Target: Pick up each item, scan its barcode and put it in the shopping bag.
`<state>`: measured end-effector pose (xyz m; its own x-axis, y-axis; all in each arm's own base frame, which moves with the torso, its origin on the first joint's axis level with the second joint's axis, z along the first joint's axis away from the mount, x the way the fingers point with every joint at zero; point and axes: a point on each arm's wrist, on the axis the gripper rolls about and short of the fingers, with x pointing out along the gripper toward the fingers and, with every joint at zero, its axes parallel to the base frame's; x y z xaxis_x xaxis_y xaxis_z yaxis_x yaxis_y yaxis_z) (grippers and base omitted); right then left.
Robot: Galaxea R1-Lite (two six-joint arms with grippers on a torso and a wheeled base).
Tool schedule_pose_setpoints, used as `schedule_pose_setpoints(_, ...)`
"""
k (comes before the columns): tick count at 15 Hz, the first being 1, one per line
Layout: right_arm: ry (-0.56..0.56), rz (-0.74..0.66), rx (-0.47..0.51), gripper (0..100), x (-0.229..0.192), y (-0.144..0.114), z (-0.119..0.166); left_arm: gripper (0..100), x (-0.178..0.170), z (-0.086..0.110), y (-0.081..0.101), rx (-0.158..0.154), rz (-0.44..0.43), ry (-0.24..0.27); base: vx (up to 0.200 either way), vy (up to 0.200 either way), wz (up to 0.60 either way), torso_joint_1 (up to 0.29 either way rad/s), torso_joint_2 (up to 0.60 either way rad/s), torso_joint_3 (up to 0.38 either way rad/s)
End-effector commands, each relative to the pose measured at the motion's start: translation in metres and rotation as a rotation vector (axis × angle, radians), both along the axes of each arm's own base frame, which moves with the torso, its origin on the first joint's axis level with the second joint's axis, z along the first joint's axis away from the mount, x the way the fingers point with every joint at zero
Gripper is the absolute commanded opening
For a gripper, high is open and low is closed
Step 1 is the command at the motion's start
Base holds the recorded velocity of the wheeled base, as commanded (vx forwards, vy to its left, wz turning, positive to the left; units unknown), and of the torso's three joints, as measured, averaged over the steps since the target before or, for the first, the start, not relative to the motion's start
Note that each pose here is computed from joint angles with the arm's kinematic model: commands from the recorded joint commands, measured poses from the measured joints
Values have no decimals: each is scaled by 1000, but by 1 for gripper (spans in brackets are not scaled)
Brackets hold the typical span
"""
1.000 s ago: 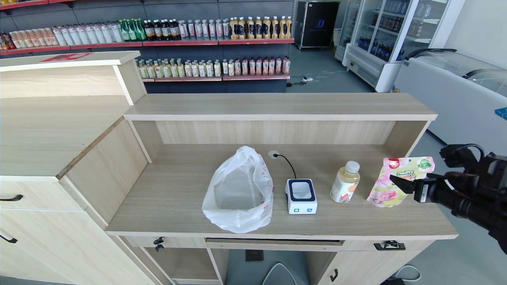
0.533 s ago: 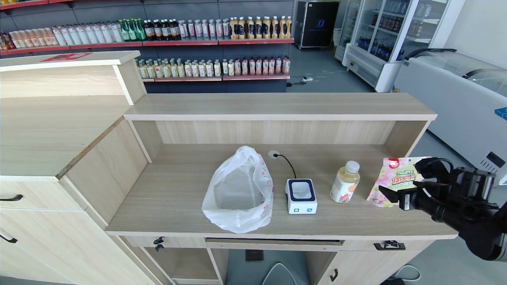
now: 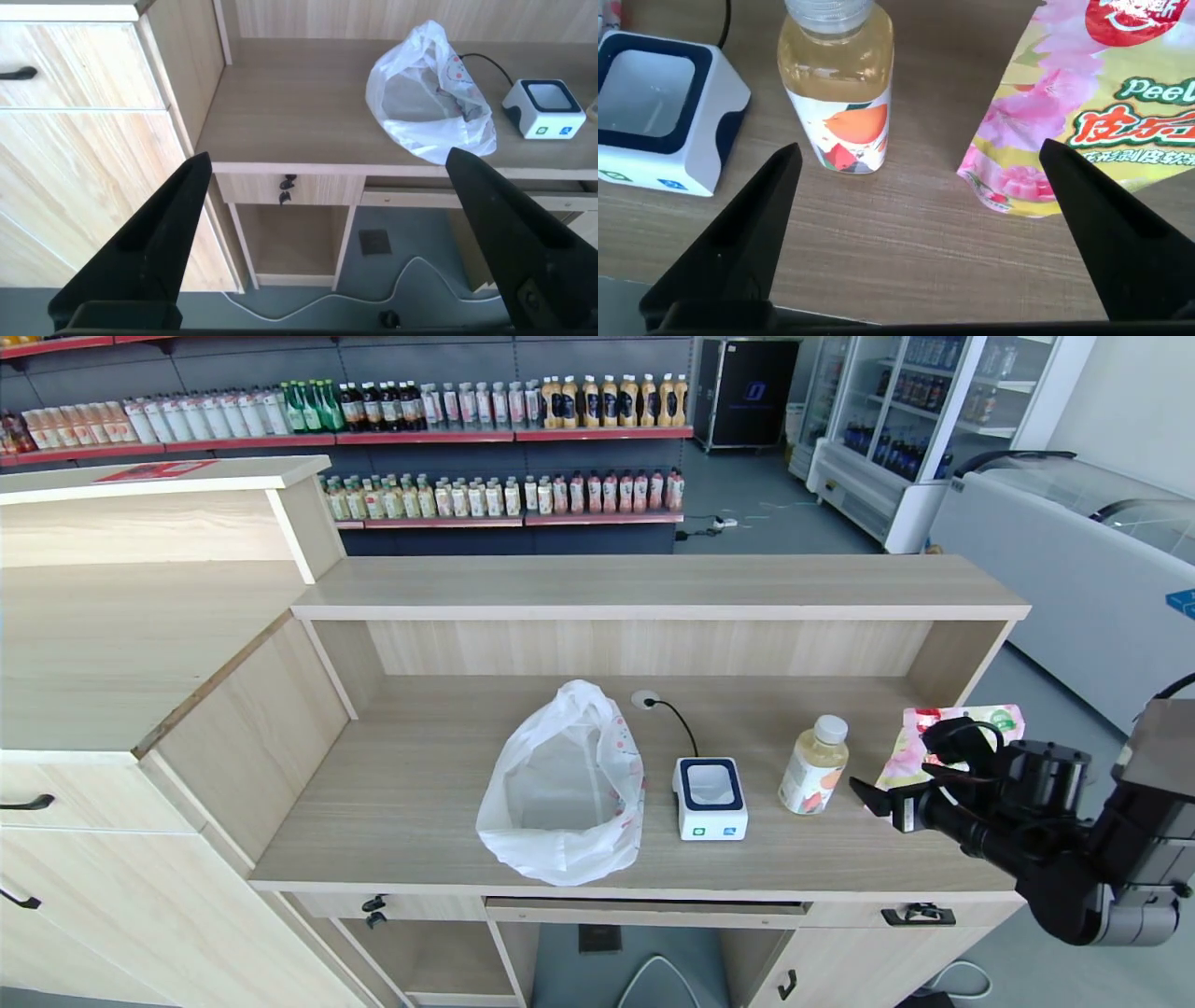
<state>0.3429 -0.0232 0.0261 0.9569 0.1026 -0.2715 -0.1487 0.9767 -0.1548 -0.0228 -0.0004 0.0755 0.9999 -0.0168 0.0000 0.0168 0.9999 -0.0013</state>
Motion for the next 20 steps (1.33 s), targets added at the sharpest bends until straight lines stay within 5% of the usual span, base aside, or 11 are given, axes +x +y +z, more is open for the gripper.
schedule_pose_setpoints(1,11,3,-5,100,9,1,-12,100,0,0,0,0,0,2,0,0,0,0,0,0)
schedule_pose_setpoints(20,-69,109,-5,100,72,47,-48,100,0,0,0,0,0,0,0,0,0,0,0,0)
